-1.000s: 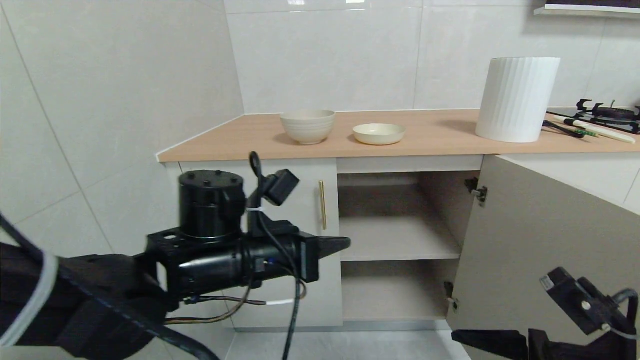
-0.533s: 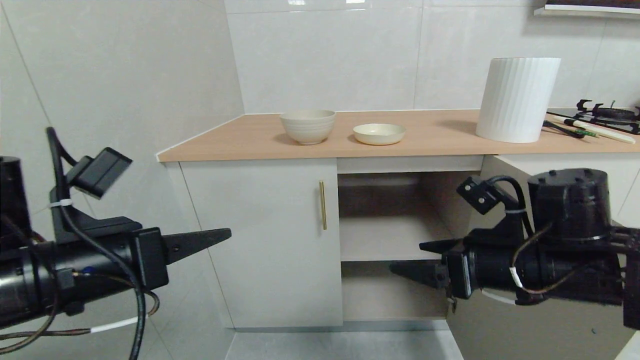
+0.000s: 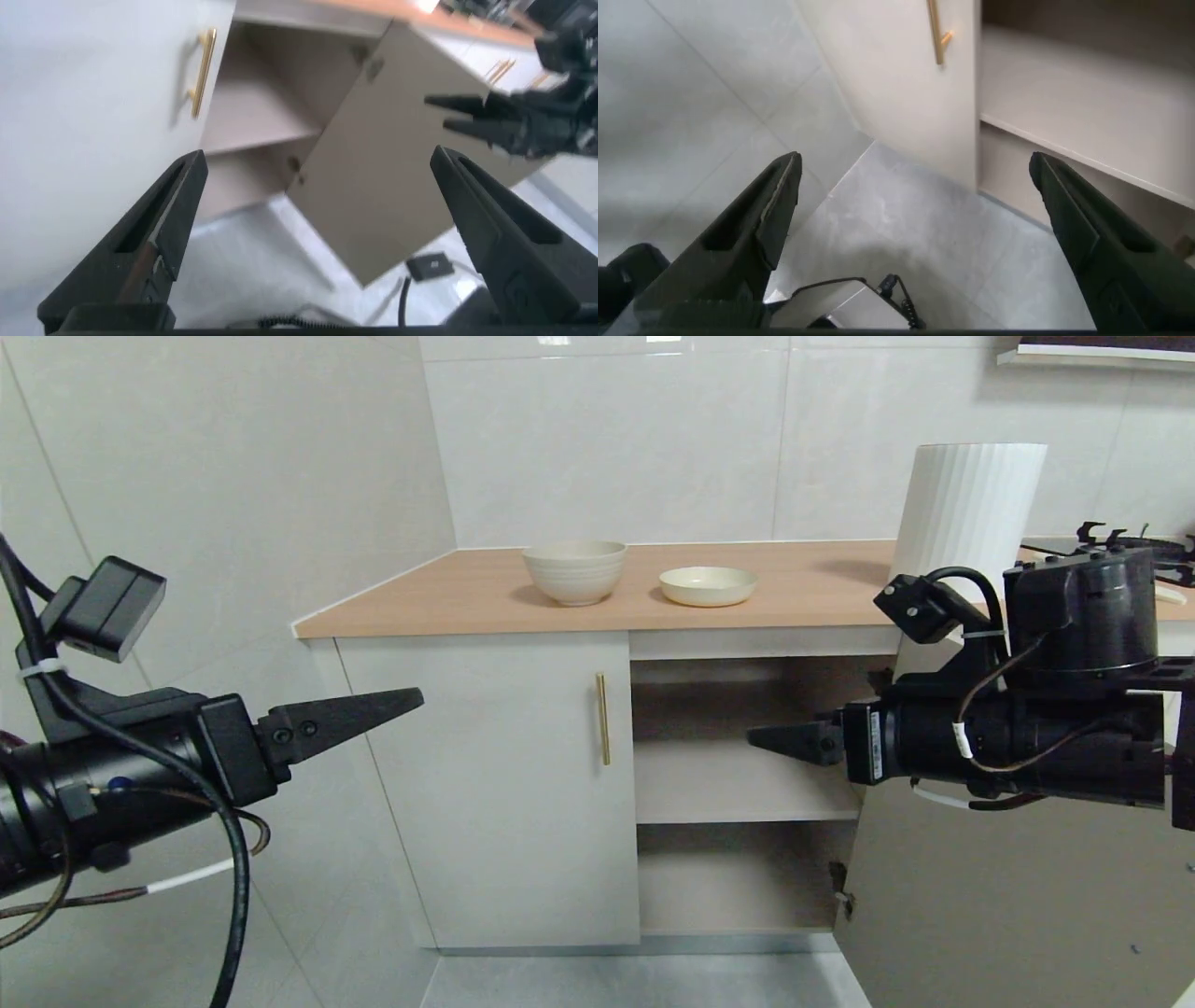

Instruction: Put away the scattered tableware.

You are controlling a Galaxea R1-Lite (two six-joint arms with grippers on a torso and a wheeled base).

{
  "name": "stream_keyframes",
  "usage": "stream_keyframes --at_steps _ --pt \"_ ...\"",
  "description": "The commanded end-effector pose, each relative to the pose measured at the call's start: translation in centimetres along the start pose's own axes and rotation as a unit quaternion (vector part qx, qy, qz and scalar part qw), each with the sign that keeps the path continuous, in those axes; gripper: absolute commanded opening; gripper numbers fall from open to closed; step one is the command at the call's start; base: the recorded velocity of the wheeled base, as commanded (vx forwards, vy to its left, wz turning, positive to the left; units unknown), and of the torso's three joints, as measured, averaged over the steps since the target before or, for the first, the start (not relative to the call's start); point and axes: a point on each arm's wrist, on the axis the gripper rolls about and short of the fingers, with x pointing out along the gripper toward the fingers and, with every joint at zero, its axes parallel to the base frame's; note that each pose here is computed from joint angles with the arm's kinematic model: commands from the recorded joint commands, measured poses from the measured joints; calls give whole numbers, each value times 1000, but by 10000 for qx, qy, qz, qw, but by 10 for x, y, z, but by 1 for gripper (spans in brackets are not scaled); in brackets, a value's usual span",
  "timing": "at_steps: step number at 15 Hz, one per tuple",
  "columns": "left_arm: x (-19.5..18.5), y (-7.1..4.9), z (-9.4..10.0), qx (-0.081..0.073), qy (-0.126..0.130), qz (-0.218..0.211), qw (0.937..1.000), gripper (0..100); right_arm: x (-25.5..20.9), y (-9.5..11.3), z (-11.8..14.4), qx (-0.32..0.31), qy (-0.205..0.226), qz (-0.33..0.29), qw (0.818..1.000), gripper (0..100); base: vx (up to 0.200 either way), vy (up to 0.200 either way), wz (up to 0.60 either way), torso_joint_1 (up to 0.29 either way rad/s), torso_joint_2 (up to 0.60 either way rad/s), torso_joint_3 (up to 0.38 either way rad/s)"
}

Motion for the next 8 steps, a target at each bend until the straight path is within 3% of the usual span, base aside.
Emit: stream_keyframes --at_steps 1,6,8 --pt "12 9 -5 -114 185 83 9997 100 -17 5 9 3 -183 27 9998 100 0 0 0 0 0 0" --pt "12 7 -2 -87 134 61 9999 100 -25 11 14 152 -276 110 9994 100 0 0 0 0 0 0" --pt "11 7 -2 -90 141 63 9998 100 -26 11 13 175 -186 98 9996 100 200 0 0 0 5 0"
